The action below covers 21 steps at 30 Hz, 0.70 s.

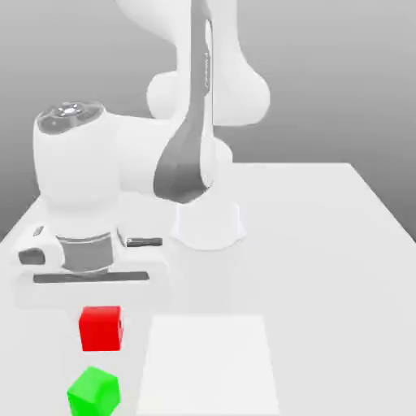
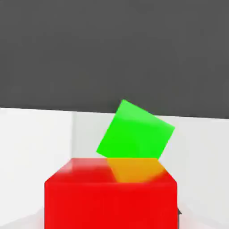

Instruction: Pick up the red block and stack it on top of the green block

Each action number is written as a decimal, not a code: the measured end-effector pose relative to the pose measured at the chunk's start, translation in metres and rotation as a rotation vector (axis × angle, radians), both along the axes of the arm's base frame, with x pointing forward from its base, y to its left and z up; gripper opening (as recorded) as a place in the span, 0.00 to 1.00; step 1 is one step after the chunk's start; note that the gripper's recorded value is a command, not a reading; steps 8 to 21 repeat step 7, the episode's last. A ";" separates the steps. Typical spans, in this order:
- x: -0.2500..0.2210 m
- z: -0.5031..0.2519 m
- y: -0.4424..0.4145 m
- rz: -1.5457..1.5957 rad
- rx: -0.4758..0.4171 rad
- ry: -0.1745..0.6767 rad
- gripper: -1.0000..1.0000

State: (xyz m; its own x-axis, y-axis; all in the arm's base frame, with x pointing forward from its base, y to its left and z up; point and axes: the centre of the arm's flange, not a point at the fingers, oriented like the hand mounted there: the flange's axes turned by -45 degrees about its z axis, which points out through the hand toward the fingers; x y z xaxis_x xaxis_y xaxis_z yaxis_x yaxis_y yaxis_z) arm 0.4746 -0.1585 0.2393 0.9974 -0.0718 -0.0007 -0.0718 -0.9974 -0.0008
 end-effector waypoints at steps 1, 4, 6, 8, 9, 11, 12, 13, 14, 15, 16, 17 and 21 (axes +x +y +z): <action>0.003 -0.009 -0.001 -0.012 0.000 -0.001 0.00; 0.005 -0.048 -0.003 -0.024 0.000 -0.001 1.00; 0.005 -0.048 -0.003 -0.024 0.000 -0.001 1.00; 0.005 -0.048 -0.003 -0.024 0.000 -0.001 1.00; 0.005 -0.048 -0.003 -0.024 0.000 -0.001 1.00; 0.005 -0.048 -0.003 -0.024 0.000 -0.001 1.00; 0.005 -0.048 -0.003 -0.024 0.000 -0.001 1.00; 0.005 -0.048 -0.003 -0.024 0.000 -0.001 1.00; 0.005 -0.048 -0.003 -0.024 0.000 -0.001 1.00; 0.005 -0.048 -0.003 -0.024 0.000 -0.001 1.00; 0.005 -0.048 -0.003 -0.024 0.000 -0.001 1.00; 0.005 -0.048 -0.003 -0.024 0.000 -0.001 1.00; 0.005 -0.048 -0.003 -0.024 0.000 -0.001 1.00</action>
